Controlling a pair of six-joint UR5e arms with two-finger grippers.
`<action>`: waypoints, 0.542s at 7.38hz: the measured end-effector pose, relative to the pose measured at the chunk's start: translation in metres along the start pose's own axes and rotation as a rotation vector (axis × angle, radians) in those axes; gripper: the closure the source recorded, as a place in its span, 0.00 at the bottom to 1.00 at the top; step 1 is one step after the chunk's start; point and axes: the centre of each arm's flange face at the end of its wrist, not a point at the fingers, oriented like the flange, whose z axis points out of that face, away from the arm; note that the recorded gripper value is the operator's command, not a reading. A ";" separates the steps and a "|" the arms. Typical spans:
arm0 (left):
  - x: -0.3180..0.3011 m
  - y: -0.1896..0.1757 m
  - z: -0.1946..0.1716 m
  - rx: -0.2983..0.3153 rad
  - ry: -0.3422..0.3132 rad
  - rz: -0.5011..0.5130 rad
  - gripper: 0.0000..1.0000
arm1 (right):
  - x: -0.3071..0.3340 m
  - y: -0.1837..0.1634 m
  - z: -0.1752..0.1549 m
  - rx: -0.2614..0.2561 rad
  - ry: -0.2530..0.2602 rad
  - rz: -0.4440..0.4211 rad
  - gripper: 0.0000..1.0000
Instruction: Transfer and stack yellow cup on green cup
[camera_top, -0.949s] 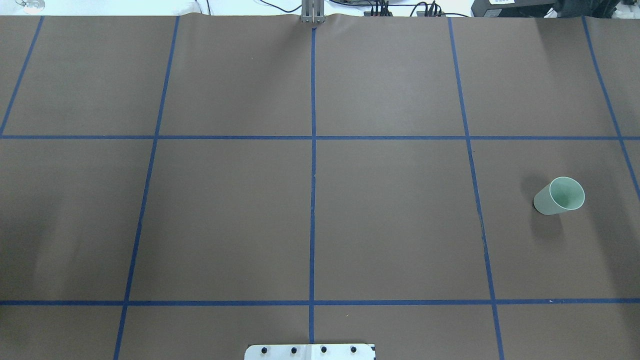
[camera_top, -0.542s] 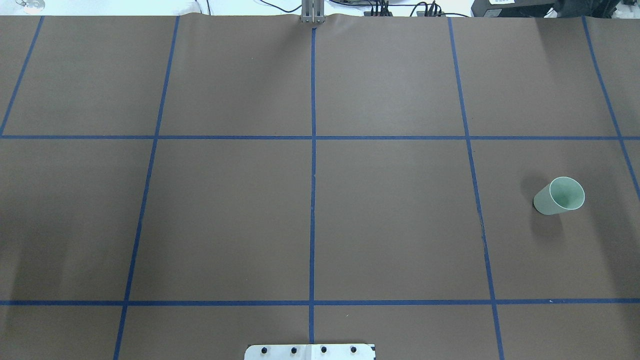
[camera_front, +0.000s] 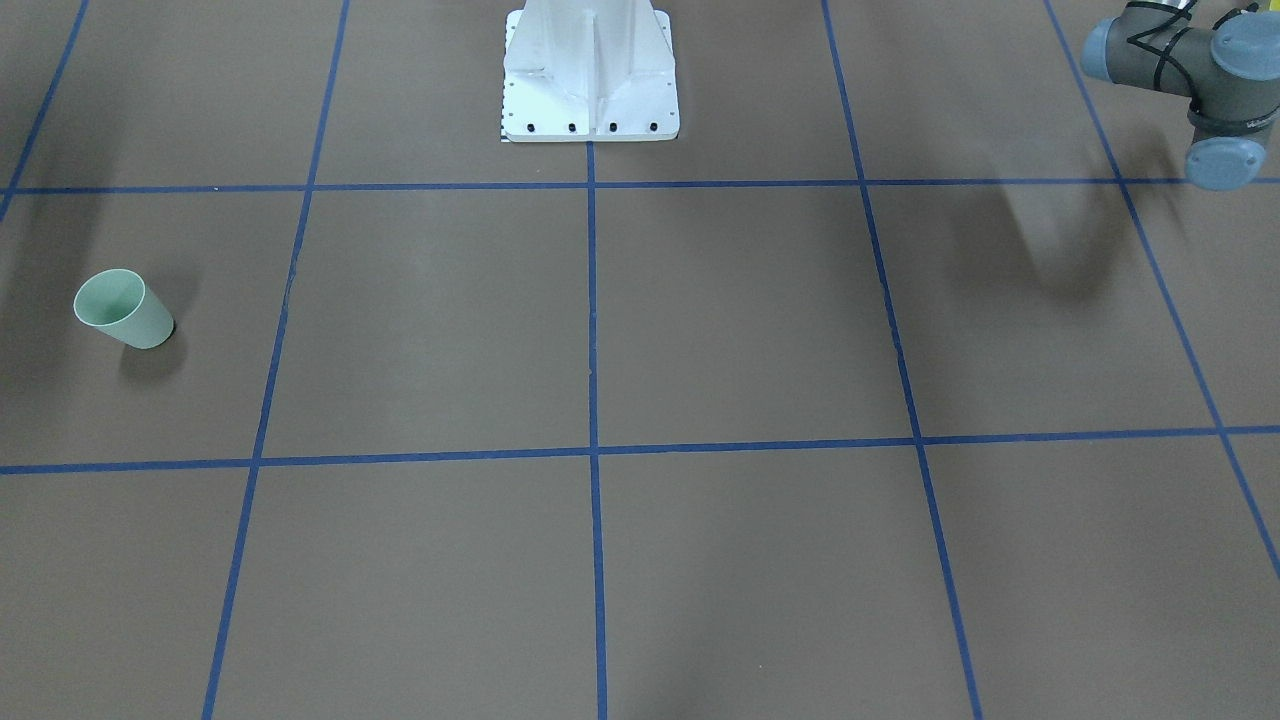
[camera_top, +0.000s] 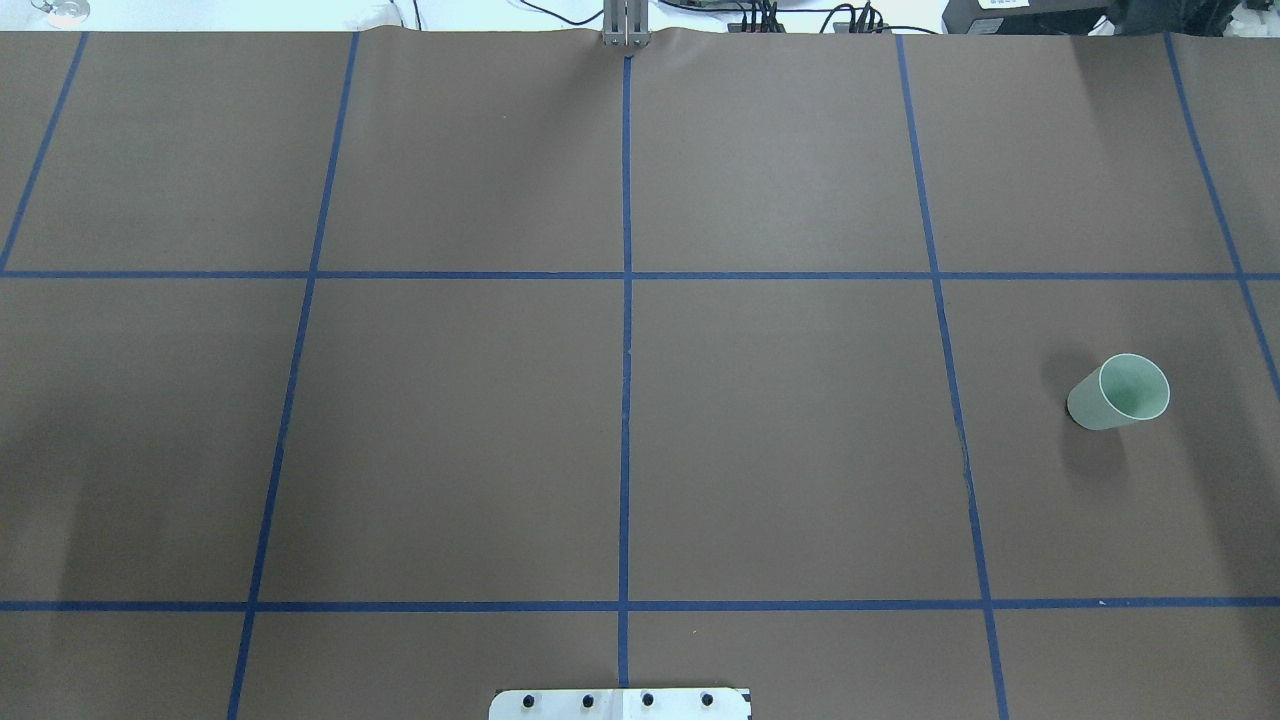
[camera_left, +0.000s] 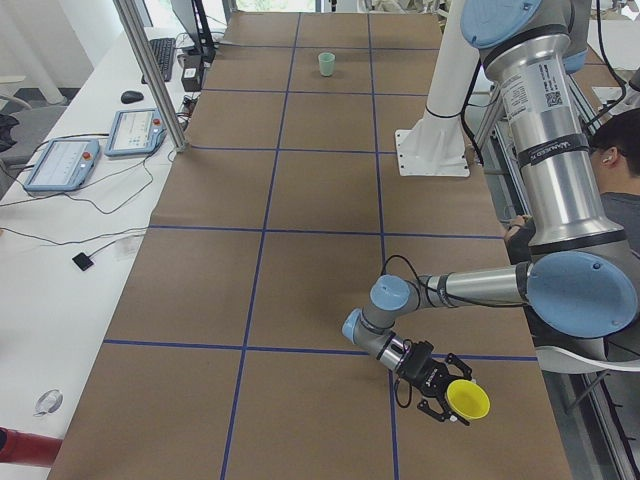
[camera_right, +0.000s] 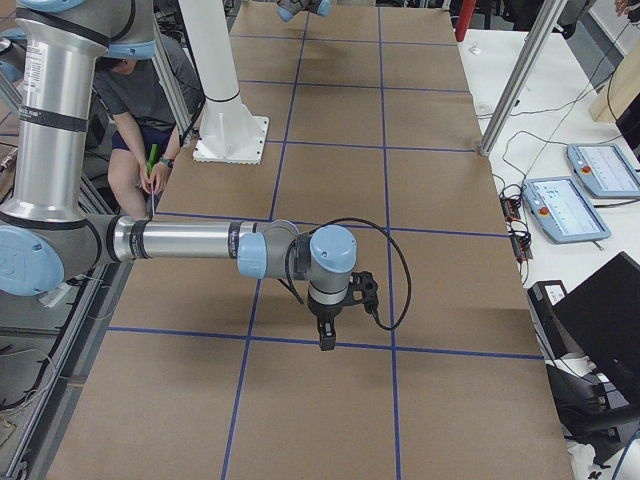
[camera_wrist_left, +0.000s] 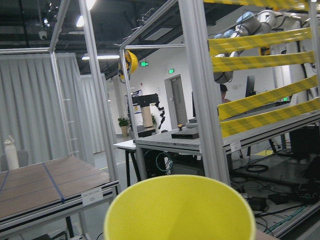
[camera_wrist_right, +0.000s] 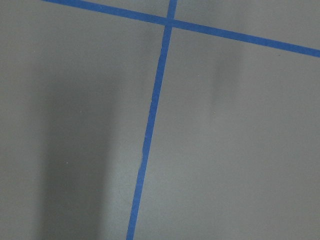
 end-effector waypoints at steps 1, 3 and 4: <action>0.004 -0.004 -0.011 0.035 0.073 0.004 1.00 | -0.001 -0.001 -0.001 0.002 -0.006 -0.002 0.00; 0.003 -0.014 -0.052 0.080 0.261 0.015 1.00 | -0.003 -0.002 -0.001 0.006 -0.011 -0.002 0.00; 0.003 -0.018 -0.075 0.099 0.353 0.015 1.00 | -0.003 -0.002 -0.001 0.007 -0.015 0.000 0.00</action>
